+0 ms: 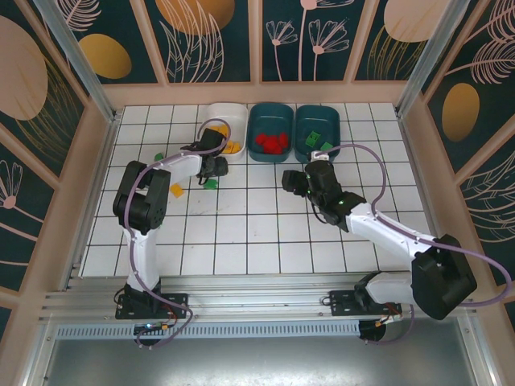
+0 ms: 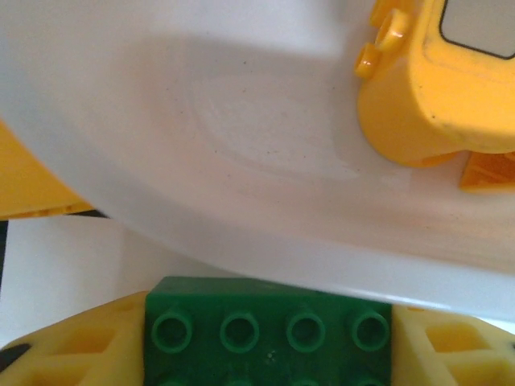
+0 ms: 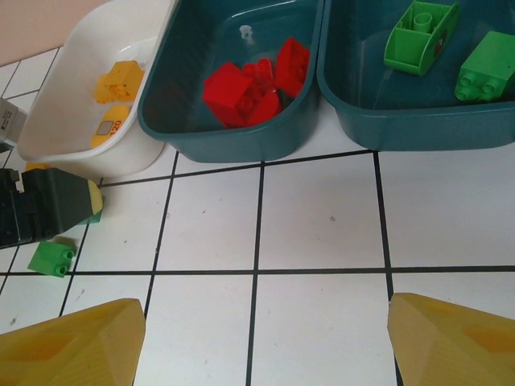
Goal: Sort the legos into containers by color
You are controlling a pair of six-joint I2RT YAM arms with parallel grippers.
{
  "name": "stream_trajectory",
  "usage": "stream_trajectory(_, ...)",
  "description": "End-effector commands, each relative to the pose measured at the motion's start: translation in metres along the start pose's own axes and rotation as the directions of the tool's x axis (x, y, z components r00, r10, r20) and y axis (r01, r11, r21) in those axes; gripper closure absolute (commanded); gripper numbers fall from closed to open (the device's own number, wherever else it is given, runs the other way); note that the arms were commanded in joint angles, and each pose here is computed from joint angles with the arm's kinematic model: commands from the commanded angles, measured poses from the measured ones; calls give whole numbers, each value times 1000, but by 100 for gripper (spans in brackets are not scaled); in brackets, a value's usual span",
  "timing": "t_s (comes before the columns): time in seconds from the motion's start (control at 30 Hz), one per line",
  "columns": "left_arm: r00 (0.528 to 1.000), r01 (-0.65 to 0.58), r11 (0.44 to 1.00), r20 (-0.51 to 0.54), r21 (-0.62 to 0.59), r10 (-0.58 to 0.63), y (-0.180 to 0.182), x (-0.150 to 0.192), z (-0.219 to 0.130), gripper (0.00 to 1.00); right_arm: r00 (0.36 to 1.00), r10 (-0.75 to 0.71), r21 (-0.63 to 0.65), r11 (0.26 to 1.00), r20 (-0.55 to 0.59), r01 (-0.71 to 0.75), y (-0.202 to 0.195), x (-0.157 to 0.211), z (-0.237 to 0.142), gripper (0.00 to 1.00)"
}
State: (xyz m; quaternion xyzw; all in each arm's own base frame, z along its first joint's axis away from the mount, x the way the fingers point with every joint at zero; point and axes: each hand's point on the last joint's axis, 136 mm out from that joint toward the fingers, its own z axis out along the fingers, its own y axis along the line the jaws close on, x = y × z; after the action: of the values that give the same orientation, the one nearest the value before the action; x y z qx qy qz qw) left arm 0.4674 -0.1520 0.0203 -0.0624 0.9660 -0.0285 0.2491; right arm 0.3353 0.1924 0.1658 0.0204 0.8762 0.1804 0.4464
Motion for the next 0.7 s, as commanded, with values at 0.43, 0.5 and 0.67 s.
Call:
stream_trajectory(0.43,989,-124,987,94,106,114,-64,3,-93,58,997,40,55,998,71,-43,-37,-28,-15,22)
stream_trajectory(0.5,985,-146,978,110,148,130,-86,-2,-105,59,995,54,71,996,85,-60,-47,-32,-18,22)
stream_trajectory(0.67,972,-218,925,150,310,179,-169,-14,-126,60,986,121,152,979,118,-139,-90,-41,-27,22)
